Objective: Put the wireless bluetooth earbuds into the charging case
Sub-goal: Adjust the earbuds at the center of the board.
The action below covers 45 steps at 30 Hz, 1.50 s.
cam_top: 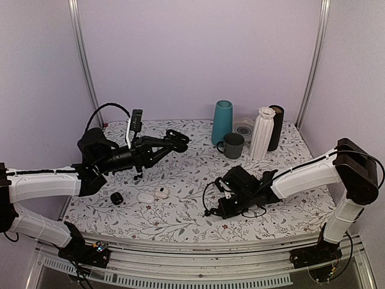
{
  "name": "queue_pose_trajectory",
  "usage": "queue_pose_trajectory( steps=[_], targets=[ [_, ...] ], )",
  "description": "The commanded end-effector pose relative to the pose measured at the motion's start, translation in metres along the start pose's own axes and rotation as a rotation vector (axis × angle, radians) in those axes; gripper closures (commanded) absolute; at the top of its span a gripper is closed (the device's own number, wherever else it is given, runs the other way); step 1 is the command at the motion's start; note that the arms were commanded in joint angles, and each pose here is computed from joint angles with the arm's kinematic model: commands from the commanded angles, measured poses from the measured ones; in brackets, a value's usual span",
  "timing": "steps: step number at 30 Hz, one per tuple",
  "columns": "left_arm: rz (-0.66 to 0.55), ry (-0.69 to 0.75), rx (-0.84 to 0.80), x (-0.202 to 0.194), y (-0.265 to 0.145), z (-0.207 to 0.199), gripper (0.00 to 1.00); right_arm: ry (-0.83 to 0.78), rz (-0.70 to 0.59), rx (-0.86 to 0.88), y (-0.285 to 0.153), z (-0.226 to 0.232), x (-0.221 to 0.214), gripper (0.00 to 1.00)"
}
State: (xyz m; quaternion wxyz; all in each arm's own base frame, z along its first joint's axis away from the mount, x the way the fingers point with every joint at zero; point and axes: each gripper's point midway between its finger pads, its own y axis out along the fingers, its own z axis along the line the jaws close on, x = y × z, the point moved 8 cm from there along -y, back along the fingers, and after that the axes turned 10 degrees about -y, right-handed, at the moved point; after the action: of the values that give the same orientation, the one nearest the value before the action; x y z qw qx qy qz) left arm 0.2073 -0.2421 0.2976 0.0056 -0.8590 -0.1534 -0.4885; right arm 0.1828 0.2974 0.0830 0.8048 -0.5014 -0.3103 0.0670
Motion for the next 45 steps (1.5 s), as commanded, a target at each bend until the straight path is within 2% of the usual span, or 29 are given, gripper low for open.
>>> queue_pose_trajectory(
  steps=[1,6,13,28,45],
  targets=[
    [-0.033,0.029,-0.004,0.008,-0.008,-0.006,1.00,-0.005,0.045,-0.072,0.003,-0.012,0.004,0.94],
    [-0.037,0.030,0.006,0.008,-0.011,-0.006,1.00,-0.055,0.017,0.000,-0.007,-0.003,0.008,0.94],
    [-0.040,0.032,0.004,0.008,-0.011,-0.007,1.00,-0.080,-0.056,-0.008,-0.026,-0.002,0.018,0.89],
    [-0.042,0.022,-0.004,0.007,-0.011,-0.007,1.00,-0.095,-0.086,-0.052,0.000,-0.002,0.049,0.82],
    [-0.035,0.020,-0.004,0.005,-0.010,-0.004,1.00,-0.073,-0.009,-0.075,-0.004,-0.011,0.022,0.82]
  ],
)
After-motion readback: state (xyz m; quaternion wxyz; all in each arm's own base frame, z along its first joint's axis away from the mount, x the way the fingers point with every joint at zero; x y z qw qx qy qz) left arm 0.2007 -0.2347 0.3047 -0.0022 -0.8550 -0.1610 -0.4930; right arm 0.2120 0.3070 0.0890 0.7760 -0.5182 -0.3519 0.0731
